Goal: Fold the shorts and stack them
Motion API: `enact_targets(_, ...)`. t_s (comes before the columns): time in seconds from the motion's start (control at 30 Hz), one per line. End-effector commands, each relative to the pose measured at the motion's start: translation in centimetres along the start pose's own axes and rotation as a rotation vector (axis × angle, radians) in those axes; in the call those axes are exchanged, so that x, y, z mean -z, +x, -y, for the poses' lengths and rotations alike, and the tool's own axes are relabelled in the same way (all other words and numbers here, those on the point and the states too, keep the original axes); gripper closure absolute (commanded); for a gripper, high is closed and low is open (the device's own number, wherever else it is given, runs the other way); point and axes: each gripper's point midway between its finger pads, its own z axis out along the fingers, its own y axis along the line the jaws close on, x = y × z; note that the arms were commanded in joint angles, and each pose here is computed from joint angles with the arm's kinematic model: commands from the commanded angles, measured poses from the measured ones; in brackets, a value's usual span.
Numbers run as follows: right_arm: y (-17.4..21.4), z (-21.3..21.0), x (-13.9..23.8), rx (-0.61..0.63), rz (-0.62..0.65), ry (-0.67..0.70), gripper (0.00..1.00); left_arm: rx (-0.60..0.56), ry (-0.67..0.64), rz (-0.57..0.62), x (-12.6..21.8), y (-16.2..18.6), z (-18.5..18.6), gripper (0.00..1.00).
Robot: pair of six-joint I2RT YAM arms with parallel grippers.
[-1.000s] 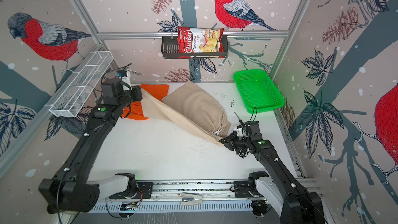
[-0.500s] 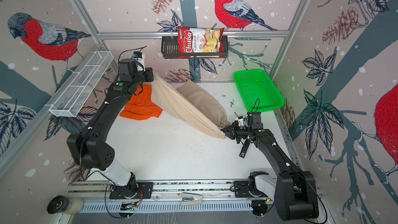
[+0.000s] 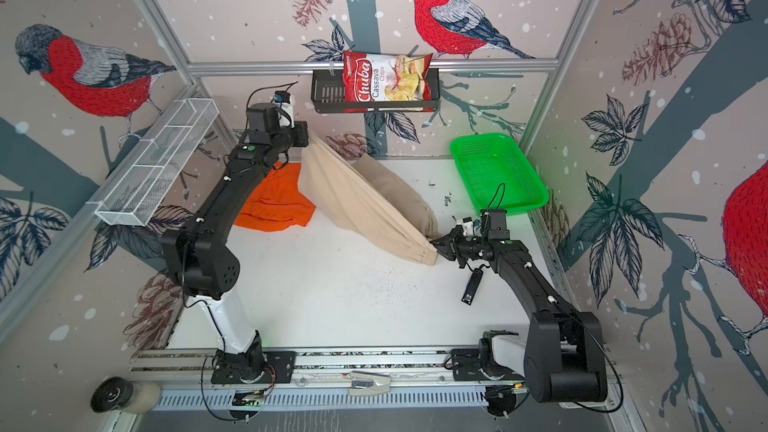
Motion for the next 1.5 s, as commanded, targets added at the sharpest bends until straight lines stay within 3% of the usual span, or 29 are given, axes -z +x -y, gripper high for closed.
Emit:
enact_targets(0.0, 0.0, 1.0, 0.0, -0.019, -0.003, 0.036, 0.96, -0.027, -0.06, 0.172, -0.2, -4.7, -1.0, 1.0)
enact_targets(0.37, -1.1, 1.6, -0.3, -0.051, -0.01, 0.047, 0.95, -0.034, -0.044, 0.172, -3.8, -4.6, -0.5, 1.0)
enact_targets(0.87, -3.0, 2.2, -1.3, -0.074, -0.03, 0.069, 0.93, -0.052, -0.055, 0.104, -8.8, -0.8, 0.1, 1.0)
enact_targets(1.2, -5.1, 2.7, -1.9, -0.099, -0.013, 0.073, 0.92, -0.103, -0.056, 0.081, -12.3, 2.5, 2.8, 1.0)
enact_targets(1.47, -6.2, 2.5, -1.6, -0.1, 0.021, 0.067, 0.87, -0.118, -0.067, 0.073, -13.3, 4.0, 3.7, 1.0)
